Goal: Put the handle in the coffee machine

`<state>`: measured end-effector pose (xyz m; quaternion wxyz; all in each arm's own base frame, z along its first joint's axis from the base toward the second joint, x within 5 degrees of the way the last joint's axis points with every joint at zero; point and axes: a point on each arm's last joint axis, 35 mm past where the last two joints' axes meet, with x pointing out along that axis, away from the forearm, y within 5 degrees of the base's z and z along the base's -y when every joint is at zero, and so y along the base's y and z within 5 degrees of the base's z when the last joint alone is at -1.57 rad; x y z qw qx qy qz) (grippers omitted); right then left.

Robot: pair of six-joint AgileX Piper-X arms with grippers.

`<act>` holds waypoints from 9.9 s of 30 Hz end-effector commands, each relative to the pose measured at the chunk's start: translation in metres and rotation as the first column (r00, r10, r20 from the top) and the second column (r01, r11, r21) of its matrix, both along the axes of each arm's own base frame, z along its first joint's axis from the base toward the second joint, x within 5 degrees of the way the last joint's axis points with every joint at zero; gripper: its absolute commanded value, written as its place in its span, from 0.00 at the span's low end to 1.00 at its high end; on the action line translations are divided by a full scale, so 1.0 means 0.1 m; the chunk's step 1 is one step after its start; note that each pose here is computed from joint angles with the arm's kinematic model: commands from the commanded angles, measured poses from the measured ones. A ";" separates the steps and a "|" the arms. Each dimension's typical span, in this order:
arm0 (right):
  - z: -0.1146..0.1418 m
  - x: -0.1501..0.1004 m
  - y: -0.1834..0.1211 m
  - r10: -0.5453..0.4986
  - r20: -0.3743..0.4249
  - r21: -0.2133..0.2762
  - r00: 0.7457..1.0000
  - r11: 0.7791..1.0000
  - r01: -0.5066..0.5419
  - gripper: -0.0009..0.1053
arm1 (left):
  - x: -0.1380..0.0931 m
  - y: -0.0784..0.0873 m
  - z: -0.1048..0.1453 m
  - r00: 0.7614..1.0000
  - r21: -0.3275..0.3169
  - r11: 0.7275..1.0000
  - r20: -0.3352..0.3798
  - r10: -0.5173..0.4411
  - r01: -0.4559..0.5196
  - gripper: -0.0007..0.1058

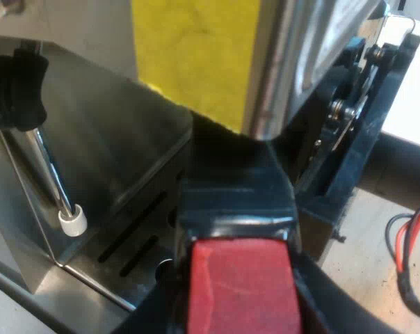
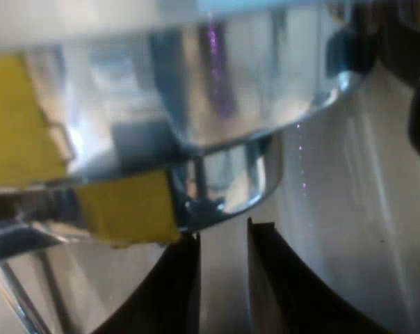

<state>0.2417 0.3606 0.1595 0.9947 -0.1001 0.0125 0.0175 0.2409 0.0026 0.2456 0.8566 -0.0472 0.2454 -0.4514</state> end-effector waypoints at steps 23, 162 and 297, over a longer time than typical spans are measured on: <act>0.10 0.19 0.03 0.016 0.097 -0.019 0.995 1.000 -0.015 0.20 | 0.08 -0.02 0.40 0.969 -0.054 0.992 0.225 -0.099 0.114 0.01; 0.37 0.03 0.07 0.013 0.211 0.056 0.977 0.998 -0.025 0.20 | -0.33 -0.44 0.31 0.916 0.331 0.854 -0.138 -0.377 0.401 0.01; 2.60 -0.98 -2.42 0.313 -0.539 -0.121 0.782 0.890 -0.440 0.52 | -1.52 -0.16 1.95 0.864 0.150 0.878 0.314 0.394 -0.454 0.69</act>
